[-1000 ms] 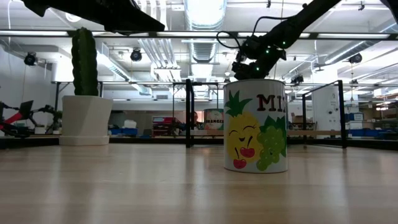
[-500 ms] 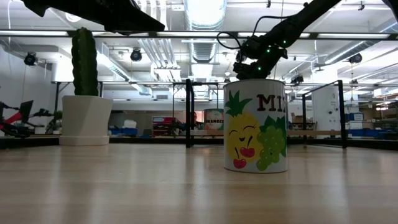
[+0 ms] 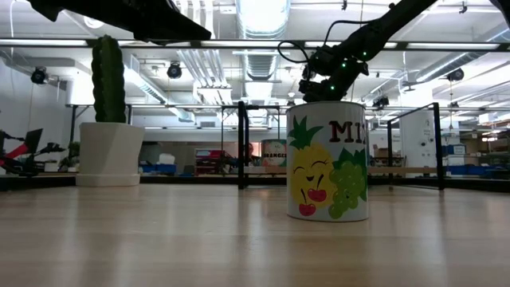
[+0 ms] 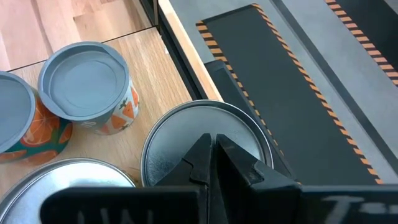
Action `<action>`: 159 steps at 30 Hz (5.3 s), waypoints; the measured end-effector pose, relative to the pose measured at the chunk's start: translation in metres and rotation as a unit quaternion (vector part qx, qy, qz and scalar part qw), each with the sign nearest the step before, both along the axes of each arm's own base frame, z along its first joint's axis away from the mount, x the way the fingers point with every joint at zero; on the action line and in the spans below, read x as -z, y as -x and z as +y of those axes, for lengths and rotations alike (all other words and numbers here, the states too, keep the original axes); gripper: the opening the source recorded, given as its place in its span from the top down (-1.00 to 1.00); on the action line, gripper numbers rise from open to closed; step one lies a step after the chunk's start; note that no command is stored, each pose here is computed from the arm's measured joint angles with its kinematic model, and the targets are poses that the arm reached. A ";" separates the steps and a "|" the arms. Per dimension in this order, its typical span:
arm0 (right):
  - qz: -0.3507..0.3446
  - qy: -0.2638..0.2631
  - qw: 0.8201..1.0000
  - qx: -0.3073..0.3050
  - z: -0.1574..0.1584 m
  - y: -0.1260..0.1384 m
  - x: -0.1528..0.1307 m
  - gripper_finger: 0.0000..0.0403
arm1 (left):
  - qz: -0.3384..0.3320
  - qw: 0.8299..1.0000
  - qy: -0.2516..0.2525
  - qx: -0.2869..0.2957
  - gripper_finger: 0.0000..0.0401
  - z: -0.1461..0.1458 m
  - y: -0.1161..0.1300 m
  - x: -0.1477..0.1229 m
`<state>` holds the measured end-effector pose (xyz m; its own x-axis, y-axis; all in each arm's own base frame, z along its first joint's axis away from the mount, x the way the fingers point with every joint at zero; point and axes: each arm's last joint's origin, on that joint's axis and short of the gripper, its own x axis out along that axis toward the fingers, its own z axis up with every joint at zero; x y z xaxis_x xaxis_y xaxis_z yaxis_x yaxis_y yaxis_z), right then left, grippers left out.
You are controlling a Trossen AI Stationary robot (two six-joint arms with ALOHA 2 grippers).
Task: Pick and place cans onto a shelf
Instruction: Put the canned oranges on the shelf, then put the canned mixed fruits on the shelf
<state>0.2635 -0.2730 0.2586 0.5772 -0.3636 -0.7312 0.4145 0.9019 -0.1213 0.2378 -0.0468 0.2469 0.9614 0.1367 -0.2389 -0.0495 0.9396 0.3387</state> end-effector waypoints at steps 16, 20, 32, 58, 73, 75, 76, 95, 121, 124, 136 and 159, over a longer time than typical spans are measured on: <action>0.005 0.007 1.000 0.005 0.001 0.002 -0.002 0.94 | 0.000 1.000 0.000 0.000 1.00 0.000 0.000 0.000; -0.002 0.014 1.000 0.005 0.005 0.005 -0.012 0.94 | 0.000 1.000 0.000 0.000 1.00 0.000 0.000 0.000; -0.092 0.004 0.995 -0.033 0.073 0.016 -0.082 0.94 | -0.005 1.000 0.000 0.000 1.00 0.000 0.000 -0.001; -0.101 -0.064 0.951 -0.284 0.353 0.013 -0.029 0.94 | -0.043 0.998 0.050 -0.007 1.00 -0.002 -0.006 -0.022; -0.108 -0.013 0.935 -0.339 0.434 0.002 0.019 0.94 | 0.006 0.982 0.165 0.090 1.00 -0.050 -0.024 0.004; -0.100 -0.014 0.937 -0.333 0.438 -0.004 0.029 0.94 | 0.018 0.981 0.164 0.104 1.00 -0.061 -0.028 0.009; -0.099 -0.014 0.941 -0.323 0.439 -0.007 0.034 0.94 | 0.026 0.980 0.164 0.108 1.00 -0.066 -0.031 0.012; -0.047 -0.003 0.953 -0.301 0.459 -0.039 0.040 0.74 | 0.096 0.976 0.155 0.120 1.00 -0.112 -0.080 0.049; 0.020 -0.027 0.972 -0.233 0.437 -0.057 0.060 -0.91 | 0.108 0.975 0.162 0.108 1.00 -0.112 -0.080 0.055; 0.022 -0.027 0.973 -0.228 0.433 -0.058 0.060 -0.91 | 0.108 0.975 0.162 0.108 1.00 -0.112 -0.080 0.055; 0.027 -0.026 0.972 -0.233 0.432 -0.058 0.058 -0.91 | 0.108 0.975 0.160 0.109 1.00 -0.112 -0.080 0.055; 0.048 -0.051 0.971 -0.230 0.434 -0.061 0.070 -0.64 | 0.105 0.975 0.159 0.110 1.00 -0.112 -0.080 0.054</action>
